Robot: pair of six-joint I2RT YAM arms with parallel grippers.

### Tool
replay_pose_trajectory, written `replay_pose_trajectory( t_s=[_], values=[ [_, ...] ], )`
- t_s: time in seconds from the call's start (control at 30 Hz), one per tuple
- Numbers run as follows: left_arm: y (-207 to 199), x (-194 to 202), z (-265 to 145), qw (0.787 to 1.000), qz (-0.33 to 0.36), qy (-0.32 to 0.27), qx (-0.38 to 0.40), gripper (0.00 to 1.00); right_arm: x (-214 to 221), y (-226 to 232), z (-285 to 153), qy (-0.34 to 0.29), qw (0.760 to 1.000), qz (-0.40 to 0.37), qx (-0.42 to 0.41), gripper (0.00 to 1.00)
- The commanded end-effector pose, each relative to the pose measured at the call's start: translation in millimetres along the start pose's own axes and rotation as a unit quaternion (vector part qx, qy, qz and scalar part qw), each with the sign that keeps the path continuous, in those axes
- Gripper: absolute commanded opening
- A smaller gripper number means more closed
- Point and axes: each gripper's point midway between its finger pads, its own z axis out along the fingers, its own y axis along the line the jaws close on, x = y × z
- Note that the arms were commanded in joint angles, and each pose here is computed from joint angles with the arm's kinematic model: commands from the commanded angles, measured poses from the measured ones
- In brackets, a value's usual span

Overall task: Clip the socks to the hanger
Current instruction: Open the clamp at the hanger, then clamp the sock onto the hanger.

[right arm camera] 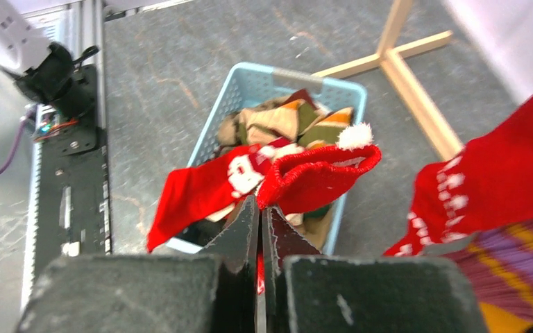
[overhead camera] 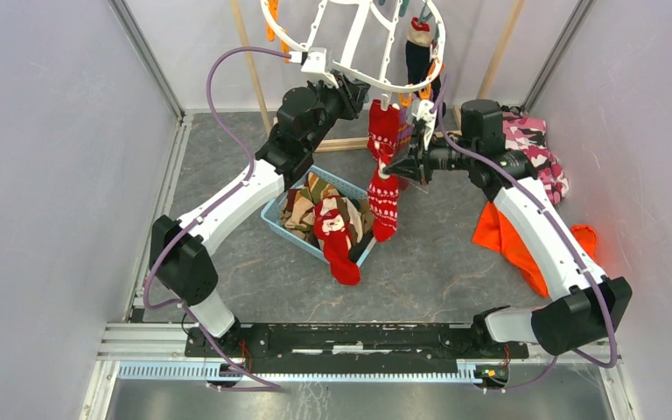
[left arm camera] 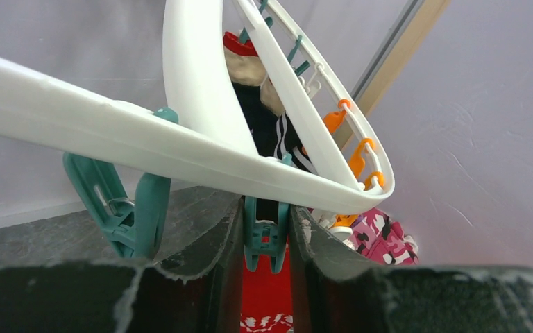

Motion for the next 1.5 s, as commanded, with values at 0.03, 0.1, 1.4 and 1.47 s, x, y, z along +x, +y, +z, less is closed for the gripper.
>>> replay_pose_trajectory(
  t_s=[0.03,0.1,1.4,1.47],
  values=[
    [-12,-40,-10,0.999,-0.02,-0.029,-0.024,0.02,-52,-28,-11,-0.008,0.992,-0.09,0.085,0.0],
    [-10,-39,-12,0.998,-0.031,-0.026,-0.037,0.02,-62,-34,-14,-0.017,0.988,-0.114,0.103,0.0],
    [-4,-41,-19,0.993,-0.084,-0.019,-0.077,0.02,-78,-91,52,-0.039,0.966,-0.095,0.238,0.0],
    [-4,-40,-19,0.993,-0.084,-0.018,-0.077,0.02,-82,-93,51,-0.043,0.964,-0.096,0.243,0.0]
  ],
)
